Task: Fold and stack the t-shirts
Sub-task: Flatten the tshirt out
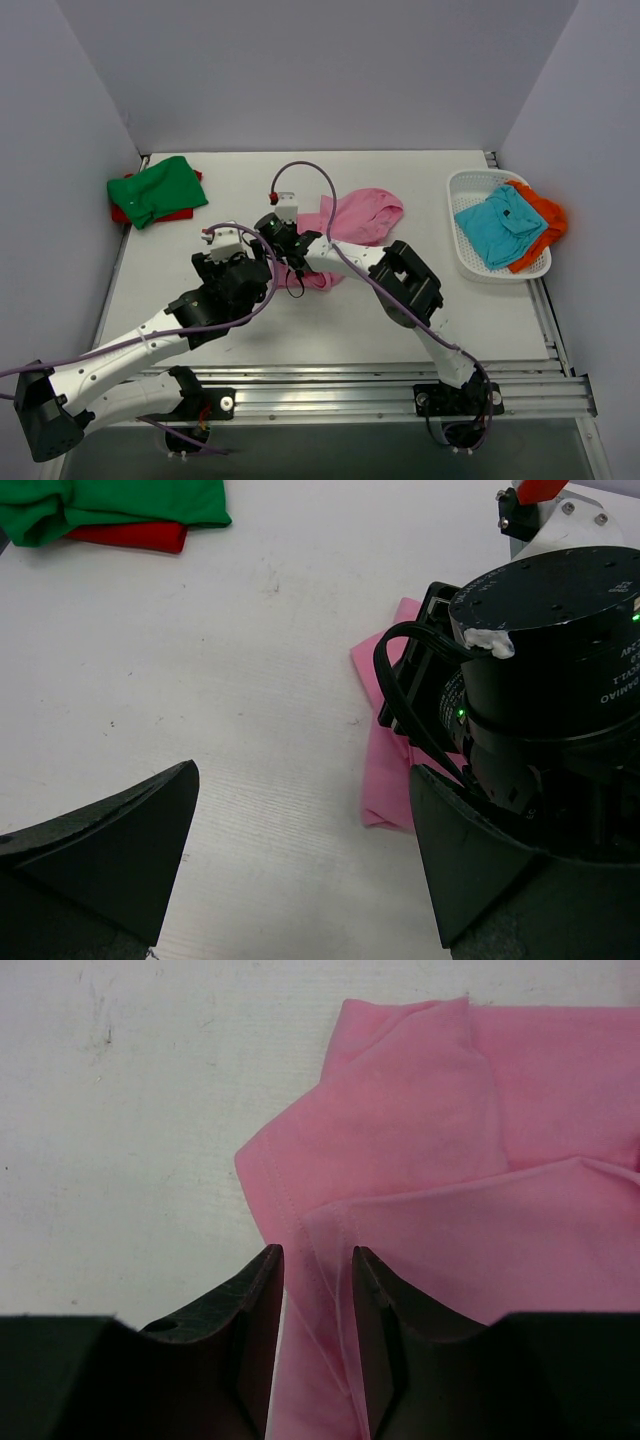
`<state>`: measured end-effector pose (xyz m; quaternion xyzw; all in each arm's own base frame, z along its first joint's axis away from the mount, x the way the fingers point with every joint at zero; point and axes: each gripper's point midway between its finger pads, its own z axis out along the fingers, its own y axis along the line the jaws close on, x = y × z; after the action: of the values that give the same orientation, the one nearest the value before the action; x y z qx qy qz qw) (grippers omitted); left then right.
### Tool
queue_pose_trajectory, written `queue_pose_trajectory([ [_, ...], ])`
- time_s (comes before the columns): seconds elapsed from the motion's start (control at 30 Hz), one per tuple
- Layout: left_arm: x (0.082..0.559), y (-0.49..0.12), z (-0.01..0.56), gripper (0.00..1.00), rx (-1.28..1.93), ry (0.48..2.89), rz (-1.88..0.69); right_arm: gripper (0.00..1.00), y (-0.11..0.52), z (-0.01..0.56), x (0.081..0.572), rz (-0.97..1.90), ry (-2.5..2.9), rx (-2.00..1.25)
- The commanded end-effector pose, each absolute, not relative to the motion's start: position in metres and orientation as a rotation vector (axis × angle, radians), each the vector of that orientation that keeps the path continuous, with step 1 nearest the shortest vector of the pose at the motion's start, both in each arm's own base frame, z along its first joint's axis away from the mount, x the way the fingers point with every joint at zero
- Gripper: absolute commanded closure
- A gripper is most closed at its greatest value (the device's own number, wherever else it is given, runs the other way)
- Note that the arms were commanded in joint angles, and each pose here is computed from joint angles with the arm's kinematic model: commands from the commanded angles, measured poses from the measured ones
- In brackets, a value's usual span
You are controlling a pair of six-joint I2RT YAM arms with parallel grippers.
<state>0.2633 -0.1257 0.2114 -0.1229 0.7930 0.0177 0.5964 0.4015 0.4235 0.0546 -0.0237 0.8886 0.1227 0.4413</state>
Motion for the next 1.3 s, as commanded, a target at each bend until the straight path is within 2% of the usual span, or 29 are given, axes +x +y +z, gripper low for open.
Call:
queue_pose_trajectory([
  [0.0, 0.268, -0.128, 0.226, 0.05, -0.309, 1.808, 0.012, 0.7, 0.414, 0.044, 0.404, 0.261, 2.225, -0.045],
  [0.7, 0.267, -0.127, 0.228, 0.05, -0.313, 1.803, 0.008, 0.73, 0.411, 0.023, 0.404, 0.251, 2.267, -0.041],
  [0.93, 0.267, -0.127, 0.227, 0.05, -0.311, 1.806, 0.012, 0.9, 0.41, 0.022, 0.404, 0.245, 2.269, -0.042],
  [1.03, 0.267, -0.128, 0.226, 0.05, -0.311, 1.806, 0.012, 1.0, 0.408, 0.023, 0.405, 0.239, 2.267, -0.036],
  [1.27, 0.268, -0.129, 0.224, 0.05, -0.306, 1.811, 0.019, 1.0, 0.399, 0.04, 0.402, 0.223, 2.246, -0.015],
])
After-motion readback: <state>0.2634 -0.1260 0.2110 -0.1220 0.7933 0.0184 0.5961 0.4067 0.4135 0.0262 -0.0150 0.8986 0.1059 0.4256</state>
